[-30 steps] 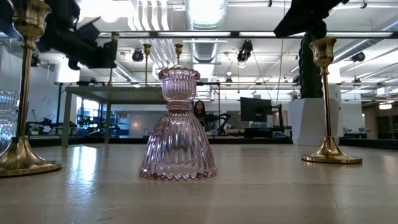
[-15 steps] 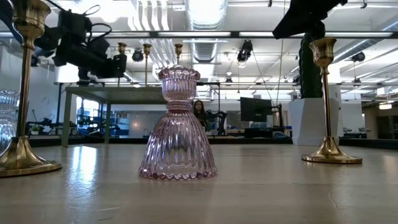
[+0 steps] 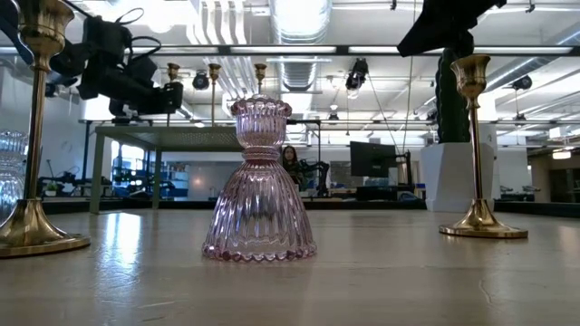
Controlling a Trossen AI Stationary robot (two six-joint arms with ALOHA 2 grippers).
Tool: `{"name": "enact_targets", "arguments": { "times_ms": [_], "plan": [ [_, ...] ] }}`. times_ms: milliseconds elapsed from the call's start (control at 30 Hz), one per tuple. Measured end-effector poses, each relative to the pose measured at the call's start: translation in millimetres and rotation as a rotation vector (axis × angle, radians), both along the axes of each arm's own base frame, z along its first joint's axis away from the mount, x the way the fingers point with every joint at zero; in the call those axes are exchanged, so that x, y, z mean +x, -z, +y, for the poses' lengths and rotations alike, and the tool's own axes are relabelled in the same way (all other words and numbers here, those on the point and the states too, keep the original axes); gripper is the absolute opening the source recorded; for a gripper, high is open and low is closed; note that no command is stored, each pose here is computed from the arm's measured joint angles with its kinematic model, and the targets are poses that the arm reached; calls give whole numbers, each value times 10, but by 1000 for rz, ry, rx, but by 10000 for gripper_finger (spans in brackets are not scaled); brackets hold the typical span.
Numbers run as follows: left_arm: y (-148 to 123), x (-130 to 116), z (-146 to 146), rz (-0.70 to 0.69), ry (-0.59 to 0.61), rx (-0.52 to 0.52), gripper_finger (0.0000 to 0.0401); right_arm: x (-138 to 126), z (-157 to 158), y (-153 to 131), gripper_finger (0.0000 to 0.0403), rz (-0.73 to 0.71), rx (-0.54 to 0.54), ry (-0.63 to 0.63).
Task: Pick & Place candle stick holders
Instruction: Put the golden candle holder on the shelf
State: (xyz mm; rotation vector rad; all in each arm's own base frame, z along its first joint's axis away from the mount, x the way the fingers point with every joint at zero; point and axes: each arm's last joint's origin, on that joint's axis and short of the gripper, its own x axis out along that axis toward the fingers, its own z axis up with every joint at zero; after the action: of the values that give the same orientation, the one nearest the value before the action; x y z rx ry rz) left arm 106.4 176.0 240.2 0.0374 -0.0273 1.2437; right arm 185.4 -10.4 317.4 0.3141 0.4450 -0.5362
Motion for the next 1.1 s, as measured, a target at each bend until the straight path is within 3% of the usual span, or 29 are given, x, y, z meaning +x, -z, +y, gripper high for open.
{"name": "enact_targets", "arguments": {
  "times_ms": [1100],
  "plan": [
    [55, 31, 76, -46, 41, -12, 21, 1, 2, -2, 54, 2, -3, -8]
  ]
}}
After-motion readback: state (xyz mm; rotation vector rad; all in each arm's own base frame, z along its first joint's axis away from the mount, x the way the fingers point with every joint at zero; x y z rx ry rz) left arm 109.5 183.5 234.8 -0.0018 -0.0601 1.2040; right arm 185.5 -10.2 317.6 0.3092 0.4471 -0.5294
